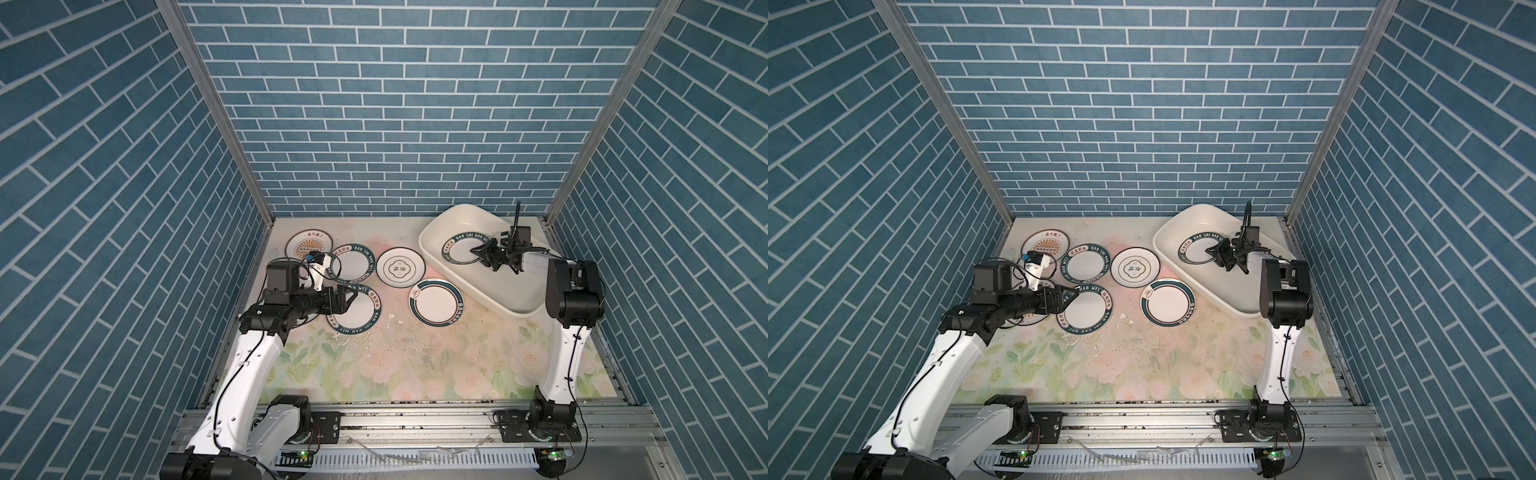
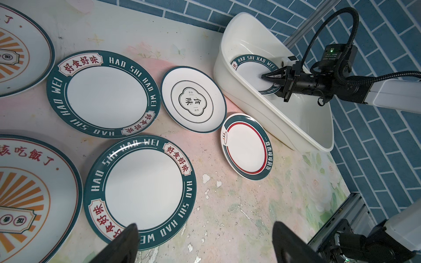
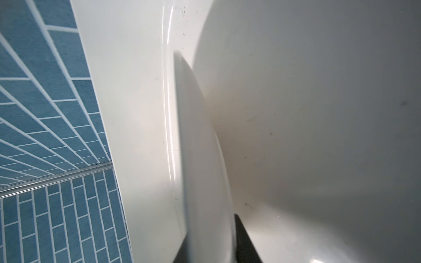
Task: Place the plates into the plastic bin on the countertop
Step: Place the plate in the plastic bin.
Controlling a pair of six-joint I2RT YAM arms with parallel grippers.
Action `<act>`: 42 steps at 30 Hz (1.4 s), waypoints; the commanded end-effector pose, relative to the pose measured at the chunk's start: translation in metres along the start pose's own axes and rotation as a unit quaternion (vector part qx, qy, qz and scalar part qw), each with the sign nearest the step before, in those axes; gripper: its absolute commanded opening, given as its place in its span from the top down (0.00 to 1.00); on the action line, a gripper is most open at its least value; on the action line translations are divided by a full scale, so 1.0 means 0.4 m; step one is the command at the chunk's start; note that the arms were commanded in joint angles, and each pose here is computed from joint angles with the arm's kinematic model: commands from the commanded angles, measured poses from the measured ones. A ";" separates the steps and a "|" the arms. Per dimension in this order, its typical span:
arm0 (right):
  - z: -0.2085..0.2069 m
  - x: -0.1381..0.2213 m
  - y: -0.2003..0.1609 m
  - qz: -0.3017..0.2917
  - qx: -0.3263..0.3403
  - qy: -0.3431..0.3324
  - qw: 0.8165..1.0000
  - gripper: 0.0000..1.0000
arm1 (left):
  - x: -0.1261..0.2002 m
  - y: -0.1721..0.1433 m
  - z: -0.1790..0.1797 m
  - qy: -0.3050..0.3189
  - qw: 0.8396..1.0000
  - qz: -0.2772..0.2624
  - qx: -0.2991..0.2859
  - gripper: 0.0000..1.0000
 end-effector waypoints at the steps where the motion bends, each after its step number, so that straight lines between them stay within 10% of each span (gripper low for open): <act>1: -0.009 -0.002 -0.008 0.005 0.010 -0.021 1.000 0.71 | 0.003 -0.002 0.004 0.004 1.000 -0.003 -0.011 0.07; 42: -0.003 -0.017 -0.033 0.034 0.036 -0.185 0.982 0.52 | 0.010 -0.004 -0.002 0.001 1.000 -0.011 -0.014 0.05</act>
Point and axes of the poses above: each gripper's point midway between its finger pads, its own x axis back along the fingers, its own z axis along the line the jaws close on, y = z × x, the point moved 4 cm from there along x, back along the fingers, and after that the axes turned 4 degrees about -x, right-handed, at the moved point
